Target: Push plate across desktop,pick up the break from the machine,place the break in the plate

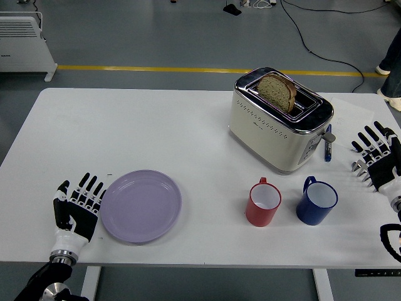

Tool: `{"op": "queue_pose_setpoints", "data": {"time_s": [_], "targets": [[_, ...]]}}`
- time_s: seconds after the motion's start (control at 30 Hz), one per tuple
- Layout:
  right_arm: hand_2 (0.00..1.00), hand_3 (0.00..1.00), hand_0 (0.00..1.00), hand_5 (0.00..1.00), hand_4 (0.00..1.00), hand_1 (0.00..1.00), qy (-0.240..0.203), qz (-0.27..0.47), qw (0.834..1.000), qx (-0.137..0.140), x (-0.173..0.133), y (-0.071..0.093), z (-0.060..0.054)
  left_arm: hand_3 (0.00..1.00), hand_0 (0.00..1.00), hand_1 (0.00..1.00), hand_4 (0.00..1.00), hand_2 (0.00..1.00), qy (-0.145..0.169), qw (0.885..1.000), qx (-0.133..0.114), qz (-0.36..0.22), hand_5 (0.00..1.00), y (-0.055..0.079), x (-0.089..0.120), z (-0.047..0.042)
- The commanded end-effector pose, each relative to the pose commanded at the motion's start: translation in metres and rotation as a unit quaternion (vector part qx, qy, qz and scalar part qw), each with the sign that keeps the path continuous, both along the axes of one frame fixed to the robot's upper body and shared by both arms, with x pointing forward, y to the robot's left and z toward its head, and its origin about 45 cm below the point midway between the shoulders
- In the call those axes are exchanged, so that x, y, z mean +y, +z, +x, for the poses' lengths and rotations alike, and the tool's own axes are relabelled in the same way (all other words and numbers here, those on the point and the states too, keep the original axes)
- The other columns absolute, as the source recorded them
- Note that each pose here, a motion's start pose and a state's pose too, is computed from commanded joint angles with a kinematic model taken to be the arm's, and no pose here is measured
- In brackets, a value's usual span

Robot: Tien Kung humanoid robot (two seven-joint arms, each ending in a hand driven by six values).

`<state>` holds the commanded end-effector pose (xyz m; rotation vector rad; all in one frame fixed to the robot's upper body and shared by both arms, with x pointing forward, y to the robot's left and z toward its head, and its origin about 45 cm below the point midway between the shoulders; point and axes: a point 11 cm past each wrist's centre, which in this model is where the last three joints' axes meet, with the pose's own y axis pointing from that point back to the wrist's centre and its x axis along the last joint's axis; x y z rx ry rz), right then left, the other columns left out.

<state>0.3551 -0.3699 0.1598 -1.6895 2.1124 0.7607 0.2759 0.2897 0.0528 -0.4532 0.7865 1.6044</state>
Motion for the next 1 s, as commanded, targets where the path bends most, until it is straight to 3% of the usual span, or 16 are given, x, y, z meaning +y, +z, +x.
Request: {"op": "queue_pose_setpoints", "data": {"time_s": [1.0], "targets": [[0.736,0.729,0.771,0.520,0.482,0.744,-0.003,0.002,1.000,-0.006,-0.001,0.004,0.002,0.791,0.864,0.879,0.581,0.879,-0.103,0.993,0.001,-0.066,0.998,-0.002,-0.066,0.0185]]}}
